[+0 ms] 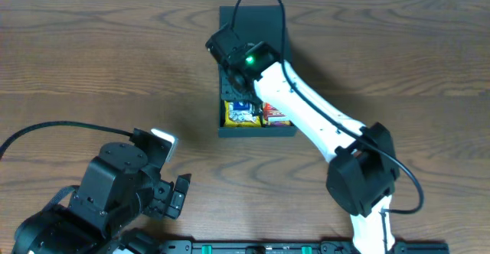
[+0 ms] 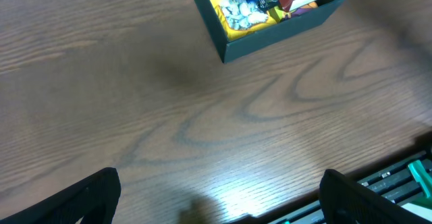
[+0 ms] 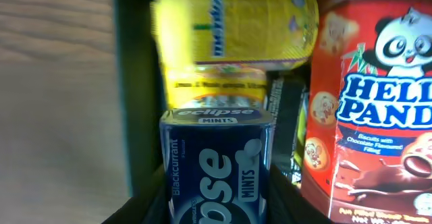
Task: Pack container
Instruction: 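Drop the Eclipse tin into the black box with the right gripper, then raise both grippers to the black box lid's back edge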
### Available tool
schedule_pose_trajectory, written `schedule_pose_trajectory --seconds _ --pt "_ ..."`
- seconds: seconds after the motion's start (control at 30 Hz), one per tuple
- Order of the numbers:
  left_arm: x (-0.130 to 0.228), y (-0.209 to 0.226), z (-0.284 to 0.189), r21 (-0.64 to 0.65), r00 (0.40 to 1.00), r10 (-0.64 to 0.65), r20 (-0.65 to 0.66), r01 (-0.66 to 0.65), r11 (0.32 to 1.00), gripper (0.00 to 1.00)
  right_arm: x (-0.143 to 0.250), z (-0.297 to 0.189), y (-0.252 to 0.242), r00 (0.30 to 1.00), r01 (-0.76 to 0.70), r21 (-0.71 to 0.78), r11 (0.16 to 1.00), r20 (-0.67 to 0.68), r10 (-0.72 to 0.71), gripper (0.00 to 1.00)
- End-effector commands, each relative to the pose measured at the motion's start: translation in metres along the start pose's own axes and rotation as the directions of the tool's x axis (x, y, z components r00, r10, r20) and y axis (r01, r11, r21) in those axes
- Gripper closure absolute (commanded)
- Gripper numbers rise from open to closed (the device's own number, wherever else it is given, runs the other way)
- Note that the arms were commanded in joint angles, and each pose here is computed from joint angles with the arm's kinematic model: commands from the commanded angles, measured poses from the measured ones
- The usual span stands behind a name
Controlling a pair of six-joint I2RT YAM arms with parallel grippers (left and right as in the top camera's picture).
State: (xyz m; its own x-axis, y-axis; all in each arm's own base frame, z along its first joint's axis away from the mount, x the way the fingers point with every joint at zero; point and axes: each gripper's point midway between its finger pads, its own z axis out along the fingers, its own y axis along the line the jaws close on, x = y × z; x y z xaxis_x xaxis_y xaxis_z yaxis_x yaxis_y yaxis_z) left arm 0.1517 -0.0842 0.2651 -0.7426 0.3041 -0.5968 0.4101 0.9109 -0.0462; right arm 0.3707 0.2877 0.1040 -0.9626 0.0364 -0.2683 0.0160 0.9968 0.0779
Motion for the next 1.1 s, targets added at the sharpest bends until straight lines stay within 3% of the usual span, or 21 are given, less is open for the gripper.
schedule_pose_trajectory --seconds 0.0,0.03,0.07,0.1,0.13,0.17,0.43,0.8,0.97,1.07 --pt "0.0 0.0 -0.001 0.002 1.0 -0.009 0.002 0.009 1.0 0.05 0.0 0.014 -0.009 0.999 -0.051 0.063 0.997 0.018 0.05 0.88" --pt "0.0 0.0 -0.001 0.002 1.0 -0.009 0.002 0.009 1.0 0.05 0.0 0.015 -0.009 0.999 -0.052 0.062 0.997 0.019 0.051 0.84" --pt "0.0 0.0 -0.001 0.002 1.0 -0.009 0.002 0.009 1.0 0.05 -0.001 0.015 -0.008 0.998 -0.053 0.06 0.997 0.022 0.051 0.72" --pt "0.0 0.0 -0.001 0.002 1.0 -0.009 0.002 0.009 1.0 0.05 -0.003 0.015 -0.007 0.998 -0.053 0.055 0.997 0.027 0.052 0.49" --pt "0.0 0.0 -0.001 0.002 1.0 -0.009 0.002 0.009 1.0 0.05 -0.003 0.015 -0.007 0.998 -0.05 0.054 0.997 0.028 0.049 0.33" --pt "0.0 0.0 -0.001 0.002 1.0 -0.009 0.002 0.009 1.0 0.05 -0.003 0.015 -0.007 0.998 -0.05 0.054 0.997 0.028 0.048 0.31" --pt "0.0 0.0 -0.001 0.002 1.0 -0.009 0.002 0.009 1.0 0.05 -0.006 0.01 -0.018 1.0 -0.025 0.076 0.997 0.008 0.024 0.3" --pt "0.003 0.006 -0.001 -0.034 1.0 0.007 -0.01 -0.007 0.999 0.05 -0.04 -0.054 -0.043 0.995 -0.037 -0.014 0.999 0.09 0.038 0.25" --pt "0.001 0.01 -0.001 -0.054 1.0 0.007 -0.003 -0.007 0.999 0.05 -0.059 -0.076 -0.071 0.992 -0.038 -0.044 0.998 0.119 0.043 0.3" --pt "-0.002 0.01 -0.001 -0.059 1.0 0.007 0.009 -0.007 0.998 0.05 -0.066 -0.072 -0.089 0.995 -0.029 -0.059 0.998 0.097 0.035 0.2"
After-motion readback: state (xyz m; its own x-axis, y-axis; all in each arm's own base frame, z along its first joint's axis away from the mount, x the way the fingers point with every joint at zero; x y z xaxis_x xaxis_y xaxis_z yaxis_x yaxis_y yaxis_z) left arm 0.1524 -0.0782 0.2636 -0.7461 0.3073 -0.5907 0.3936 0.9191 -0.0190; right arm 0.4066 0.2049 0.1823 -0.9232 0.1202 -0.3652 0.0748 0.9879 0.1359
